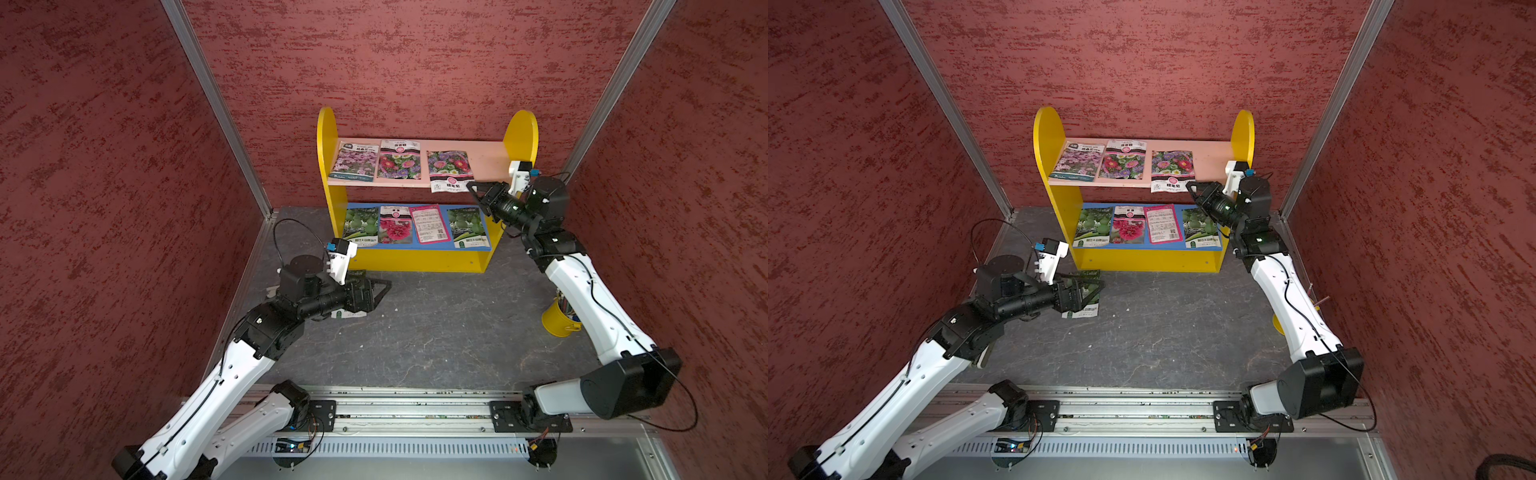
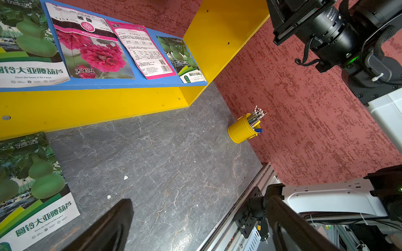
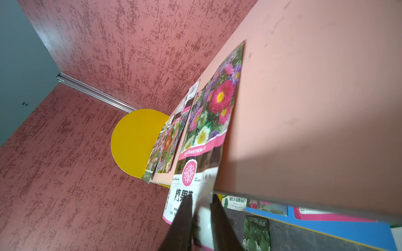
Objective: Take the seed bag off the shelf
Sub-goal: Pick up the seed packet from the shelf.
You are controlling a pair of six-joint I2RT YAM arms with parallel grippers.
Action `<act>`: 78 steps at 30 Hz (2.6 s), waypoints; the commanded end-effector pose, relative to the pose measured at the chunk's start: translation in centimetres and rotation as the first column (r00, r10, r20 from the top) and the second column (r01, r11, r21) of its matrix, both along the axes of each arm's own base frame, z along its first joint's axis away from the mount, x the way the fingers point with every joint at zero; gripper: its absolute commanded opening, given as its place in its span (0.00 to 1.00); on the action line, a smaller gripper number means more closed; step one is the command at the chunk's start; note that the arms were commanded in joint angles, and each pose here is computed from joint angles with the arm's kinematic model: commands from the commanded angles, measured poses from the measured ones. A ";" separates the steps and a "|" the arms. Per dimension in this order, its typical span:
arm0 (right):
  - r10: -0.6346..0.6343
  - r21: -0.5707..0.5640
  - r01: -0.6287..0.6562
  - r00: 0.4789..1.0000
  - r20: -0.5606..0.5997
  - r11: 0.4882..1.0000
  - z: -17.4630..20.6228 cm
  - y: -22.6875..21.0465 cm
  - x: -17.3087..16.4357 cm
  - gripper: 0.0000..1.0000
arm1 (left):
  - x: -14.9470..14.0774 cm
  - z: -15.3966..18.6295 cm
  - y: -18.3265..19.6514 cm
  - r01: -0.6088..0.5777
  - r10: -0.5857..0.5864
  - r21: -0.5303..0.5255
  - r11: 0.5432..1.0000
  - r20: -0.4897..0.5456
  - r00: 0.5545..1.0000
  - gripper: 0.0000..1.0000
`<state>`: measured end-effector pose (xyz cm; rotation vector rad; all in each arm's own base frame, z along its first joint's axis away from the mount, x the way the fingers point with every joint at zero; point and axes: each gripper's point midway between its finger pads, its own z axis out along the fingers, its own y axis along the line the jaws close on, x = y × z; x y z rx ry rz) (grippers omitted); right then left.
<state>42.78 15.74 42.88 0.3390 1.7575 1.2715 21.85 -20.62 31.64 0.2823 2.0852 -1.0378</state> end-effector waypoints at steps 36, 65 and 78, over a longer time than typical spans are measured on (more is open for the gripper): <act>0.342 0.021 -0.358 0.905 0.254 0.933 0.1 4.4 -18.1 0.00 | 6.8 10.4 -8.9 0.212 -0.136 -0.629 0.748 0.168 0.976 1.00; 0.508 -0.260 -0.462 0.849 0.147 0.848 -1.7 6.4 -21.1 0.41 | 3.2 9.6 -9.8 0.364 -0.320 -0.521 0.772 0.176 0.931 0.00; 0.596 -0.272 -0.547 0.790 0.144 0.792 -0.7 7.3 -22.2 0.38 | 1.1 9.7 -9.3 0.411 -0.376 -0.493 0.767 0.174 0.910 0.00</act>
